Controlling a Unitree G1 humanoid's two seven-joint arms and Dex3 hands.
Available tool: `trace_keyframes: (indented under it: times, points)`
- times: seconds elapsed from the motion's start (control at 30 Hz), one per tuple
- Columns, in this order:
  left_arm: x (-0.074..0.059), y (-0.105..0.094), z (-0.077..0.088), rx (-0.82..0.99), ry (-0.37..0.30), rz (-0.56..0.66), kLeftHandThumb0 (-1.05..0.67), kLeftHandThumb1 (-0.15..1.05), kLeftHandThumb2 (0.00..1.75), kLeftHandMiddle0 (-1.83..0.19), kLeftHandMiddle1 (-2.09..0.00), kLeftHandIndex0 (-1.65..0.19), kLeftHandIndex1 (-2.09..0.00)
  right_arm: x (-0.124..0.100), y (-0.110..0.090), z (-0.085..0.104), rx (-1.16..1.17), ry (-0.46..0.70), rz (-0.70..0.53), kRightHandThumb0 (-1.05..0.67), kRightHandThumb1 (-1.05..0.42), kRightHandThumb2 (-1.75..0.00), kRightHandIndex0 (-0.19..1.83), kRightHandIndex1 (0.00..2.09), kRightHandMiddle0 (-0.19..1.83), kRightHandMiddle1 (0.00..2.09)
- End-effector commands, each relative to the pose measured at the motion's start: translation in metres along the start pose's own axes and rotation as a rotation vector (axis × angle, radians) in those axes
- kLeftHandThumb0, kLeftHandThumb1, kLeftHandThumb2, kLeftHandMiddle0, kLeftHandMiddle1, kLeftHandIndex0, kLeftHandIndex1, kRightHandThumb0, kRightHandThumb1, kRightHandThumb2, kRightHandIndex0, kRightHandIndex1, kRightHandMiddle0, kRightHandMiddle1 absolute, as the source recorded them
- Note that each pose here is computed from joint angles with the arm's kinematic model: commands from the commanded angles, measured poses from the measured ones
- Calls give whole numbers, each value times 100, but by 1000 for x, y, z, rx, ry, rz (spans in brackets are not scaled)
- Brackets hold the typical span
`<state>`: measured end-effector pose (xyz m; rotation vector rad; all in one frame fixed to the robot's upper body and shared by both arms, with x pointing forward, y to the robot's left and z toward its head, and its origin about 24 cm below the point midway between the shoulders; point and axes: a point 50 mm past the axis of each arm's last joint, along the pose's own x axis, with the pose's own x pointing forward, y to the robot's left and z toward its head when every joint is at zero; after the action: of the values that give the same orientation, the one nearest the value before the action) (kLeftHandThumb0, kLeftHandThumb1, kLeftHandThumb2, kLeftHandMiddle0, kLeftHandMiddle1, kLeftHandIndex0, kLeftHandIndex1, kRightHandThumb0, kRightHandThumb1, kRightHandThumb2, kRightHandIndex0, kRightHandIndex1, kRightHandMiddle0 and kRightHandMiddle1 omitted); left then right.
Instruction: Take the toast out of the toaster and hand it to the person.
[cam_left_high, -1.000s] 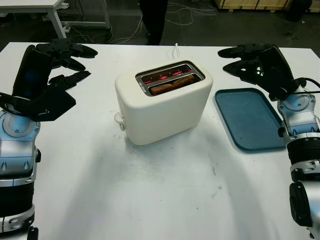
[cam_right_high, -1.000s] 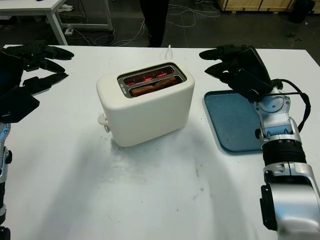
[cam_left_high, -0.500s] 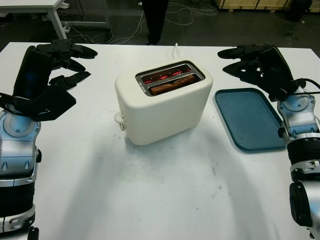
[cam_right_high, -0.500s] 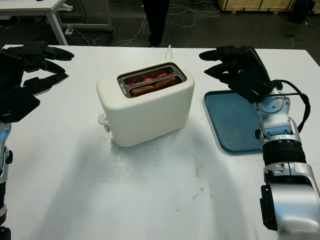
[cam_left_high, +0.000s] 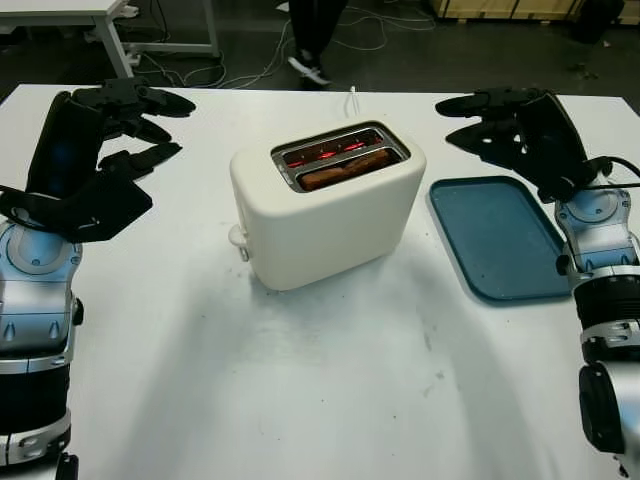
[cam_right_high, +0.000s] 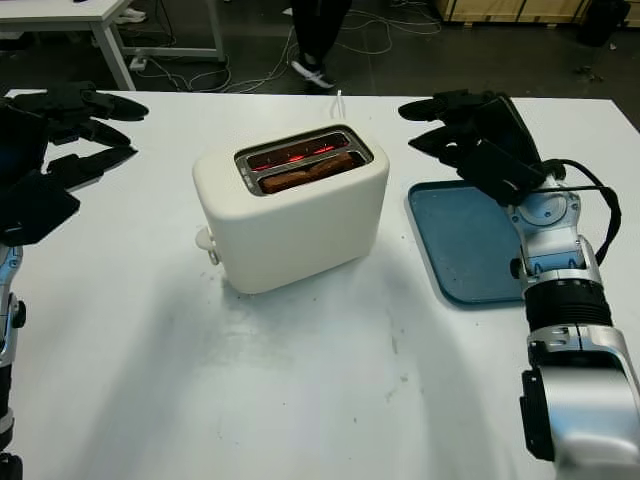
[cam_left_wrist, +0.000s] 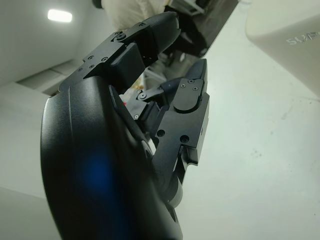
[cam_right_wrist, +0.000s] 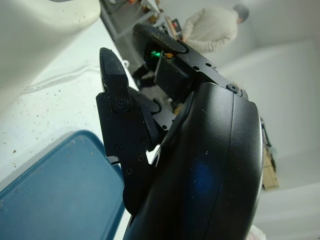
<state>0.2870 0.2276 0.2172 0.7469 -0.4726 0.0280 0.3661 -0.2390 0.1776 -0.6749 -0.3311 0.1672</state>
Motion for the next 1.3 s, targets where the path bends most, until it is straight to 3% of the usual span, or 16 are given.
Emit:
trace_keyframes:
  times: [0.0, 0.33, 1.27]
  points:
    - [1, 4, 4, 23, -31, 9, -2, 88, 2, -72, -85, -80, -46, 1, -4, 4, -16, -14, -16, -34, -92, -5, 102, 24, 95, 0]
    - [1, 6, 3, 49, -58, 9, 2, 87, 1, -76, -84, -82, -46, 1, -3, 3, -24, -19, -14, -34, -92, -5, 103, 23, 95, 0]
    - [1, 5, 2, 33, -48, 7, 3, 87, 1, -77, -81, -83, -46, 1, -2, 3, -32, -18, -9, -31, -92, -6, 103, 20, 94, 0]
